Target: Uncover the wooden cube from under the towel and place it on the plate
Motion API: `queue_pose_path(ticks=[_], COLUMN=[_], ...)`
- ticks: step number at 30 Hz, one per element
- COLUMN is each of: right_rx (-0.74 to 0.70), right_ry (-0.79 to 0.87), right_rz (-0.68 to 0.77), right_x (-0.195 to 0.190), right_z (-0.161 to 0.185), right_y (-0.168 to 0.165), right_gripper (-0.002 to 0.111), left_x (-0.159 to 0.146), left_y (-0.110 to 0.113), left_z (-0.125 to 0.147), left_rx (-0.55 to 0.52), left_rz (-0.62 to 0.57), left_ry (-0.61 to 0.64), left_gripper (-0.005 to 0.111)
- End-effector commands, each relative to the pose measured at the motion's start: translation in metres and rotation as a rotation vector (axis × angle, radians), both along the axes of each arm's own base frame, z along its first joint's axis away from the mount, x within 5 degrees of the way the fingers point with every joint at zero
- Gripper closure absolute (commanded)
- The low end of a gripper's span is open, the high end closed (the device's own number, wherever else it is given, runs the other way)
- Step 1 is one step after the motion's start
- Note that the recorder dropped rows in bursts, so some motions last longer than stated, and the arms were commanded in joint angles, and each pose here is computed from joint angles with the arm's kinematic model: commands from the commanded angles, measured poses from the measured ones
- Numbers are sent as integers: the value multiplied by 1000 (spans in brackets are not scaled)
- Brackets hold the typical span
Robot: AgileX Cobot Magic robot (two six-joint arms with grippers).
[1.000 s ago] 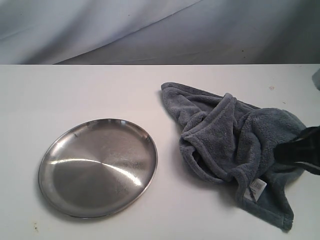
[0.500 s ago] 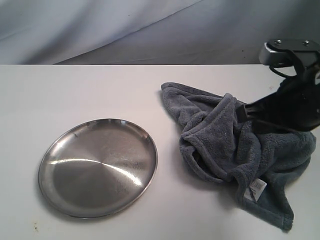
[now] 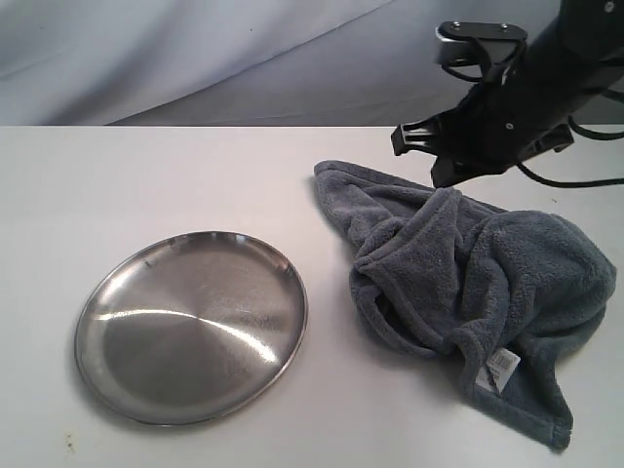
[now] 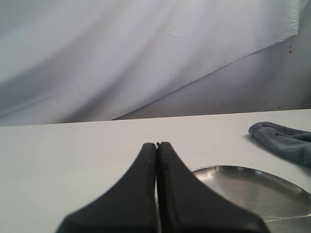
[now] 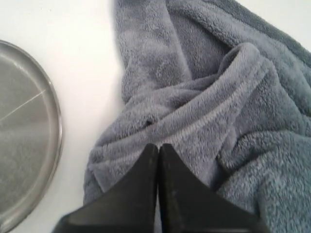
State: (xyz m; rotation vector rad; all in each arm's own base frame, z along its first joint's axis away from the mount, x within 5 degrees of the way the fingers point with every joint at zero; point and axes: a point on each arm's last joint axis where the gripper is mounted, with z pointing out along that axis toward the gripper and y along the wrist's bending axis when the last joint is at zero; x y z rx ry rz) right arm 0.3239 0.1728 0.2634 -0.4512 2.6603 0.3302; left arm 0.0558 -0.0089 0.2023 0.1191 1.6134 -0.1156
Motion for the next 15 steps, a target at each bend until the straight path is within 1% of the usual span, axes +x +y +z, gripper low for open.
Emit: queue_pose_path(ticks=[1,9,15], right_rx=[0,29,76], right_ry=[-2,12,15], right_rz=[-15,-31,-34], right_x=[25,57,72], right_z=[-7,-21,-26], right_y=[14,32,48], right_gripper=[108,108,108], left_x=[0,0,0], left_y=[0,0,0], left_z=[-1,-1,-1], left_rx=[-4,-4,-4], left_rz=[-5,-5,-5], left_ry=[-1,-1,-1], left_gripper=[107,107,107])
